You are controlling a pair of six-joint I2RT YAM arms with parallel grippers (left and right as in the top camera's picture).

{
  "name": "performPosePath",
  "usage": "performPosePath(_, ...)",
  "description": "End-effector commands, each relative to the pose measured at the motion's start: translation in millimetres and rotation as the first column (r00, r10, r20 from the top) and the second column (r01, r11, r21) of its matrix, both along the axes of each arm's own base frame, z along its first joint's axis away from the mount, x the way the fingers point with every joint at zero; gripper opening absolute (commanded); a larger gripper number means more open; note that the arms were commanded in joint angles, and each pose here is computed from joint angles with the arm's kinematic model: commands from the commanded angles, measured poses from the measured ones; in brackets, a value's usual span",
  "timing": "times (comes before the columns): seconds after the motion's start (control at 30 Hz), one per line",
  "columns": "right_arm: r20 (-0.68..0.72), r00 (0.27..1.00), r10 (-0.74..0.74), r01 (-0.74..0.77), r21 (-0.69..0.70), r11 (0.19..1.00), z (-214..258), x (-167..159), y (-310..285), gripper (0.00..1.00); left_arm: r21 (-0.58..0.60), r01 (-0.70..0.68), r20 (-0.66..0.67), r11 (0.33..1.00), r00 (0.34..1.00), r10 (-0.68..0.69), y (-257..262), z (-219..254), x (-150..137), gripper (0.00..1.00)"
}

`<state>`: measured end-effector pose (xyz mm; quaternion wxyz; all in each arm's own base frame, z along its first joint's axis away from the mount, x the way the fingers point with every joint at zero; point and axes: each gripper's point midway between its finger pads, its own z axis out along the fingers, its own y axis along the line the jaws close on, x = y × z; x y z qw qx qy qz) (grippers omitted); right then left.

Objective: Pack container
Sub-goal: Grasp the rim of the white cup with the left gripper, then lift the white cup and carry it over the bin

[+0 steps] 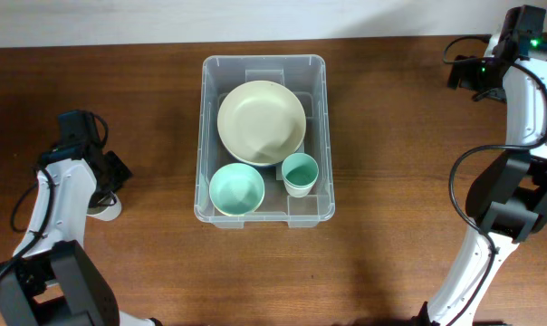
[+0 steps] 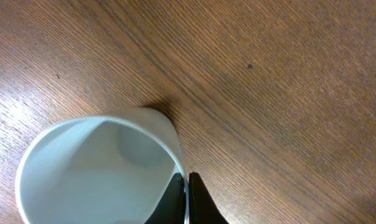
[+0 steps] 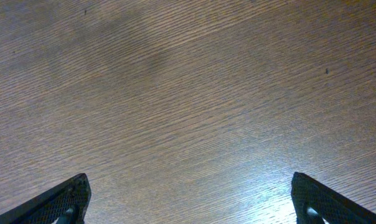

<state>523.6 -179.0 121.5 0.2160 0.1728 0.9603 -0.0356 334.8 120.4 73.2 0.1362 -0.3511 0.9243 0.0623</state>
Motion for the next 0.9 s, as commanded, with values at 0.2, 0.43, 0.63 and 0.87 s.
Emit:
performPosePath(0.2, 0.012, 1.000, -0.010, 0.009, 0.003, 1.000, 6, -1, 1, 0.99, 0.003, -0.009, -0.027, 1.000, 1.000, 0.009, 3, -8, -4, 0.15)
performPosePath(0.43, 0.012, 1.000, -0.010, 0.009, 0.003, 1.000, 6, -1, 1, 0.99, 0.007, -0.010, -0.029, 1.000, 1.000, 0.010, 4, -10, -4, 0.02)
performPosePath(0.63, 0.011, 1.000, -0.010, 0.010, 0.003, 1.000, 6, -1, 1, 0.99, 0.046, -0.019, -0.030, 0.999, 0.999, 0.020, 10, -8, -4, 0.01)
performPosePath(0.87, 0.012, 1.000, -0.010, 0.009, 0.003, 1.000, 6, -1, 1, 0.99, 0.091, -0.012, 0.032, 0.996, 0.999, 0.009, 20, 10, 15, 0.01)
